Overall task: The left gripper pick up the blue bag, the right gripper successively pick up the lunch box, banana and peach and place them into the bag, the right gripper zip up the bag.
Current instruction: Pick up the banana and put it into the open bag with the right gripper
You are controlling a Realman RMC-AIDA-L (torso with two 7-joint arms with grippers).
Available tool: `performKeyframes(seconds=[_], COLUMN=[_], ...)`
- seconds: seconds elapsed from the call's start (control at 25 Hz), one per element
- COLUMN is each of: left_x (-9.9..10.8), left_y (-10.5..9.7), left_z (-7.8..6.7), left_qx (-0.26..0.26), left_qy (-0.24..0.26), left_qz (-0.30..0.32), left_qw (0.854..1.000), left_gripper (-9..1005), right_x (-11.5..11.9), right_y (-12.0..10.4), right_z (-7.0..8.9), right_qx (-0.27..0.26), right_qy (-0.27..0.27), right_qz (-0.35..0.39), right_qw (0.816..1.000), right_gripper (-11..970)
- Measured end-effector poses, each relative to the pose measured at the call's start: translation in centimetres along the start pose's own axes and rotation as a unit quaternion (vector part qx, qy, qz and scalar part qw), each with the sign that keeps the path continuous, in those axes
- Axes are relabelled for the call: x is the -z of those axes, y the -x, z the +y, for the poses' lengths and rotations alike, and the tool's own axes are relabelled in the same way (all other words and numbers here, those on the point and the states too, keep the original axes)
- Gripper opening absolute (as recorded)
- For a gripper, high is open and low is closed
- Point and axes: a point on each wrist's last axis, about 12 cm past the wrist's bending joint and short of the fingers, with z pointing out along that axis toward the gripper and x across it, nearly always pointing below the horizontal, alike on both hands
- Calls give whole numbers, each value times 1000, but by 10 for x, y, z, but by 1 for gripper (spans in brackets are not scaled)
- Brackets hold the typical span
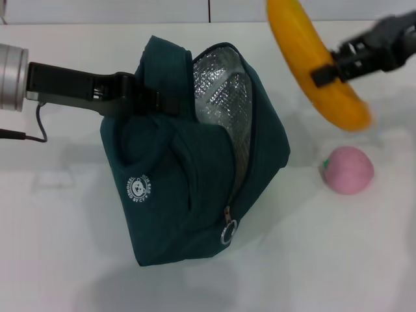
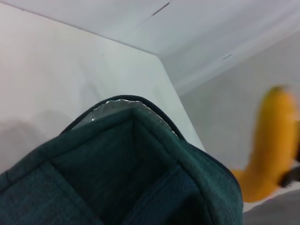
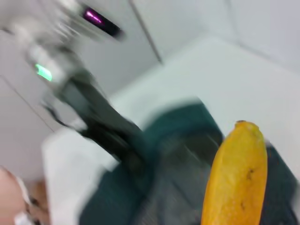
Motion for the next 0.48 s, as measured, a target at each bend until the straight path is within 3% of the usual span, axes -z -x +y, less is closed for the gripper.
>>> performKeyframes(seconds=[0.16,0.28,0.48], left_x=[0,0,0], left_y=[0,-1,-3], left_z=[0,0,1], left_qx=[1,2,6], left_qy=[-1,-2,-2], left_qz=[-1,-1,-2], left_qw=[1000,1000,1000], left_gripper=[36,36,36], right_x=[-4,-19,-38], right_y=[10,12,7], right_z=[9,14,14], right_qx=[44,83,107], right_qy=[45,81,101], right_qz=[-89,-177,-231], right_qw=[994,977,962], right_gripper=[424,424,425])
